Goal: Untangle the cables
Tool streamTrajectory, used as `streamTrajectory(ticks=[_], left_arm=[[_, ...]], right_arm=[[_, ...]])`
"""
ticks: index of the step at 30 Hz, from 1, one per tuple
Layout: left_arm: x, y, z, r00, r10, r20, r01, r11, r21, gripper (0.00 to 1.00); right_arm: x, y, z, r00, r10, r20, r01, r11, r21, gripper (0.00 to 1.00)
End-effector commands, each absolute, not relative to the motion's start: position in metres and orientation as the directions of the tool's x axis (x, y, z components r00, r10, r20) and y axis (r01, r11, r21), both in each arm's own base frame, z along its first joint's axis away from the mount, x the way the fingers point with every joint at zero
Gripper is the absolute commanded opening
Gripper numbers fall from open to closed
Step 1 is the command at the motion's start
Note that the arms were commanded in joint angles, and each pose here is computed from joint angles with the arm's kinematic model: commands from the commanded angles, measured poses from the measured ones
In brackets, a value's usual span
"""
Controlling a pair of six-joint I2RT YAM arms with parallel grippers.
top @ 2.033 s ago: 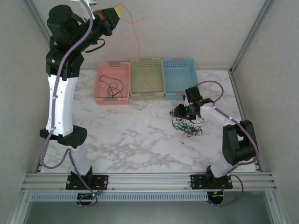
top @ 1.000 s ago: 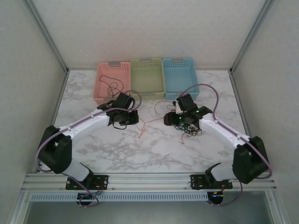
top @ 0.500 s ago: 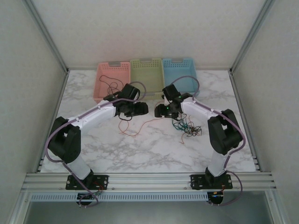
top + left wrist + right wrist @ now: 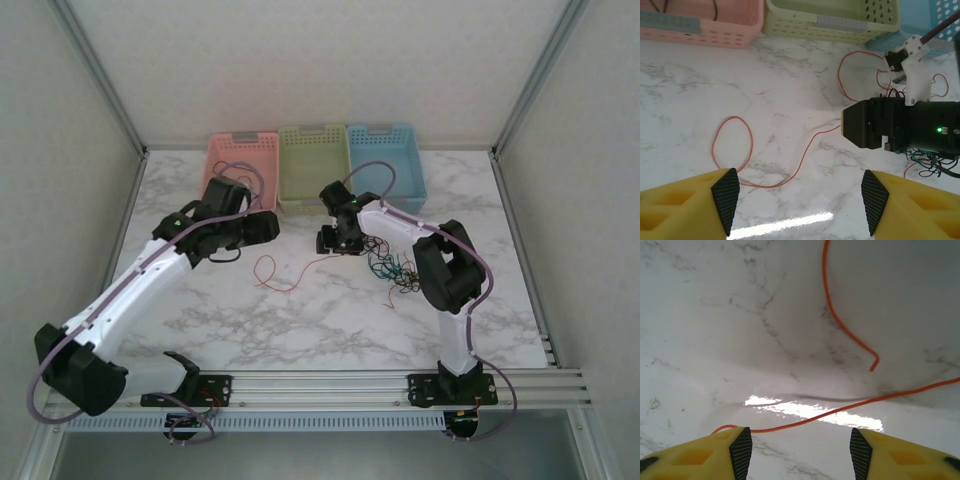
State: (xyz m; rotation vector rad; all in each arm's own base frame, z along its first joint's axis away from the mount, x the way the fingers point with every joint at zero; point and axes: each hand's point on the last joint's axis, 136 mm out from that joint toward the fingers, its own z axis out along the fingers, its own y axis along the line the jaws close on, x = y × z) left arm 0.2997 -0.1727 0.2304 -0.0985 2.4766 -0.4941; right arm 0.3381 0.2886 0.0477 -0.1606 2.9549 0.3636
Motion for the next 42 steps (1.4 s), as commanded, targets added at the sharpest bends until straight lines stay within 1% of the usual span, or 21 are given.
streamTrajectory(ticks=[1, 5, 8, 12, 16, 22, 24, 25, 28, 31, 33, 38, 42], left_arm=[[0.283, -0.146, 0.225, -0.822, -0.158, -0.547, 0.006, 0.958, -0.285, 0.69], [0.273, -0.134, 0.232, -0.809, -0.154, -0.567, 0.005, 0.963, -0.268, 0.70], [0.266, -0.129, 0.233, -0.808, -0.143, -0.572, 0.013, 0.966, -0.260, 0.70], [0.261, -0.122, 0.231, -0.803, -0.136, -0.580, 0.014, 0.969, -0.247, 0.70], [0.258, -0.118, 0.231, -0.802, -0.127, -0.584, 0.020, 0.971, -0.238, 0.70], [0.255, -0.114, 0.228, -0.802, -0.105, -0.587, 0.030, 0.976, -0.215, 0.70], [0.255, -0.112, 0.226, -0.803, -0.100, -0.588, 0.030, 0.978, -0.207, 0.70], [0.255, -0.112, 0.226, -0.802, -0.098, -0.589, 0.029, 0.979, -0.204, 0.70], [0.254, -0.109, 0.224, -0.800, -0.090, -0.593, 0.030, 0.982, -0.189, 0.70], [0.253, -0.105, 0.222, -0.800, -0.077, -0.596, 0.028, 0.986, -0.165, 0.70], [0.253, -0.102, 0.221, -0.800, -0.068, -0.596, 0.027, 0.988, -0.150, 0.70], [0.252, -0.098, 0.219, -0.798, -0.052, -0.600, 0.028, 0.992, -0.123, 0.70], [0.250, -0.095, 0.220, -0.797, -0.042, -0.603, 0.032, 0.993, -0.111, 0.70]], right_arm=[[0.331, 0.290, 0.040, -0.992, 0.030, -0.123, 0.005, 0.980, 0.197, 0.56], [0.328, 0.303, 0.034, -0.989, 0.111, -0.101, 0.088, 0.975, 0.203, 0.56], [0.327, 0.303, 0.028, -0.986, 0.137, -0.099, 0.122, 0.981, 0.149, 0.55], [0.329, 0.299, 0.018, -0.980, 0.171, -0.099, 0.159, 0.980, 0.117, 0.48], [0.332, 0.298, 0.015, -0.978, 0.177, -0.111, 0.167, 0.981, 0.097, 0.37], [0.336, 0.293, 0.031, -0.971, 0.180, -0.155, 0.166, 0.981, 0.097, 0.09], [0.336, 0.290, 0.042, -0.969, 0.173, -0.178, 0.156, 0.982, 0.103, 0.02], [0.336, 0.289, 0.050, -0.967, 0.167, -0.194, 0.147, 0.983, 0.111, 0.00], [0.338, 0.286, 0.085, -0.960, 0.132, -0.247, 0.101, 0.986, 0.134, 0.00], [0.340, 0.292, 0.139, -0.940, 0.088, -0.331, 0.016, 0.977, 0.214, 0.00], [0.344, 0.296, 0.183, -0.910, 0.049, -0.412, -0.066, 0.963, 0.260, 0.00], [0.363, 0.297, 0.292, -0.772, -0.039, -0.635, -0.238, 0.943, 0.231, 0.00], [0.387, 0.307, 0.350, -0.641, -0.093, -0.762, -0.333, 0.928, 0.167, 0.00]])
